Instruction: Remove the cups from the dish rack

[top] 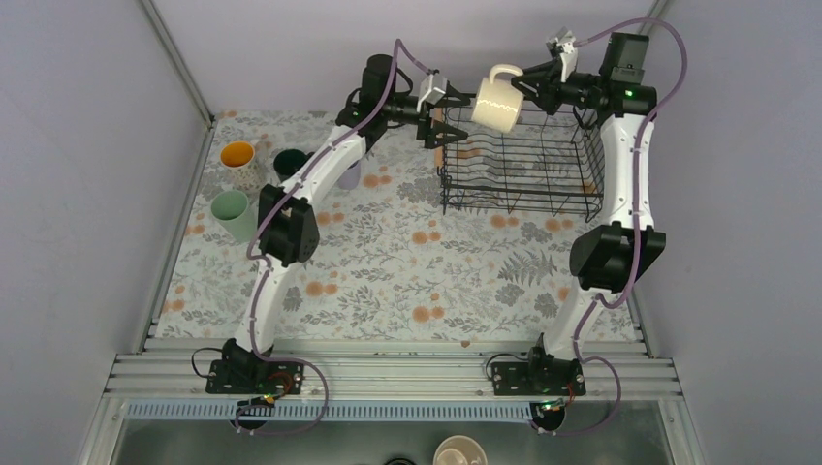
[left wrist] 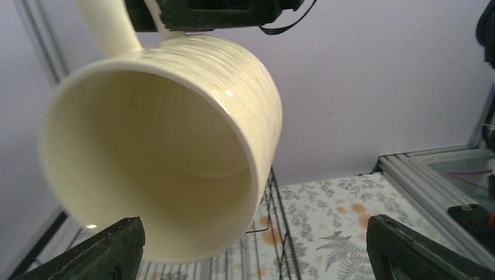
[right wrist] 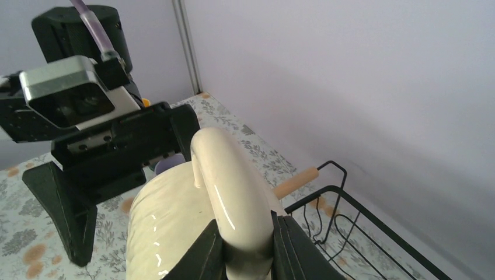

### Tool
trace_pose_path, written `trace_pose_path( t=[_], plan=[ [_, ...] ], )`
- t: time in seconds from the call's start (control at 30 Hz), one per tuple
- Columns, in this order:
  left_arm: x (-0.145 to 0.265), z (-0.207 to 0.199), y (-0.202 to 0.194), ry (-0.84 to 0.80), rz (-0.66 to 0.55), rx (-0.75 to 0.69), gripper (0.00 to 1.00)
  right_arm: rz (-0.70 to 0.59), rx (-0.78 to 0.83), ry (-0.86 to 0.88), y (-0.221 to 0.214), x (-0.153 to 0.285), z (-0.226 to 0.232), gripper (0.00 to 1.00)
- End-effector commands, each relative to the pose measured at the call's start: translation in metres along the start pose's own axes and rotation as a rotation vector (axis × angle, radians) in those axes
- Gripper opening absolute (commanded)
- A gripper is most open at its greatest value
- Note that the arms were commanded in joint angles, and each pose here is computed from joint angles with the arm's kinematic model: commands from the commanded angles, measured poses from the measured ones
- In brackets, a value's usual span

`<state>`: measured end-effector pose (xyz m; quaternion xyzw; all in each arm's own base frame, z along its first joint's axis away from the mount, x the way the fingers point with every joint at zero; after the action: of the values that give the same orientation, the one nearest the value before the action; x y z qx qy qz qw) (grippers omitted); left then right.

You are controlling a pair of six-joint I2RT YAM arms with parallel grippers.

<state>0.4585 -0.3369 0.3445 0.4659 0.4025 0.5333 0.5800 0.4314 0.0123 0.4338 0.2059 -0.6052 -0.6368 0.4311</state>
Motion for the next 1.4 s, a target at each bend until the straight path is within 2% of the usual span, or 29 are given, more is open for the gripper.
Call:
trace_pose_path(
  t=[0.0,0.13,0.2,0.27,0.37,0.43,0.53,0.6,0.63,0.8,0.87,1.0,1.17,1.27,1.37],
  plan=[
    [-0.013,-0.011,0.014,-0.111,-0.063,0.007,0.93,-0.093,0.078,0.122,0.029,0.007,0.033,0.03],
    [-0.027,-0.024,0.030,-0.169,-0.090,0.005,0.90,-0.089,0.077,0.141,0.026,0.000,0.038,0.03],
    [-0.033,-0.030,0.038,-0.184,-0.098,-0.004,0.84,-0.091,0.073,0.156,0.024,-0.002,0.039,0.03],
    [-0.036,-0.035,0.046,-0.199,-0.107,-0.010,0.71,-0.097,0.070,0.174,0.022,-0.002,0.040,0.03],
    [-0.037,-0.040,0.055,-0.191,-0.106,-0.010,0.34,-0.098,0.057,0.195,0.020,-0.004,0.041,0.03],
    [-0.036,-0.042,0.055,-0.188,-0.099,-0.004,0.30,-0.097,0.049,0.205,0.019,-0.004,0.042,0.03],
    [-0.034,-0.046,0.060,-0.174,-0.084,-0.011,0.16,-0.092,0.051,0.203,0.019,-0.002,0.044,0.03],
    [-0.031,-0.049,0.061,-0.166,-0.073,-0.011,0.06,-0.085,0.058,0.186,0.019,0.000,0.047,0.08],
    [-0.030,-0.051,0.064,-0.160,-0.065,-0.014,0.03,-0.081,0.059,0.173,0.019,0.001,0.048,0.15],
    [-0.020,-0.063,0.074,-0.121,-0.001,-0.038,0.02,-0.045,0.085,0.104,0.016,0.010,0.058,0.52],
    [-0.014,-0.069,0.078,-0.096,0.047,-0.053,0.02,-0.022,0.099,0.034,0.013,0.015,0.060,0.62],
    [0.000,-0.081,0.084,-0.006,0.213,-0.120,0.02,0.018,0.156,-0.187,0.010,0.031,0.066,0.73],
    [0.031,-0.102,0.084,0.100,0.522,-0.171,0.02,0.118,0.153,-0.423,-0.007,0.038,0.052,0.82],
    [0.056,-0.113,0.081,0.160,0.718,-0.195,0.02,0.173,0.139,-0.495,-0.019,0.040,0.045,0.85],
    [0.088,-0.125,0.080,0.186,0.857,-0.192,0.02,0.210,0.132,-0.514,-0.027,0.040,0.043,0.86]
  ],
)
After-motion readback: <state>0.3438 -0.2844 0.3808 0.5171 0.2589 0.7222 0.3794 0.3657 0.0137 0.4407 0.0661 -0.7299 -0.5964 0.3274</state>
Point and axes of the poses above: each gripper's point midway between its finger pads, its own x axis back along the fingers, its own z axis along the line the jaws close on, y = z × x, the point moved 9 cm from there along x, back along the fingers, and after that the axes turned 10 degrees about -x, right-handed, at the moved point
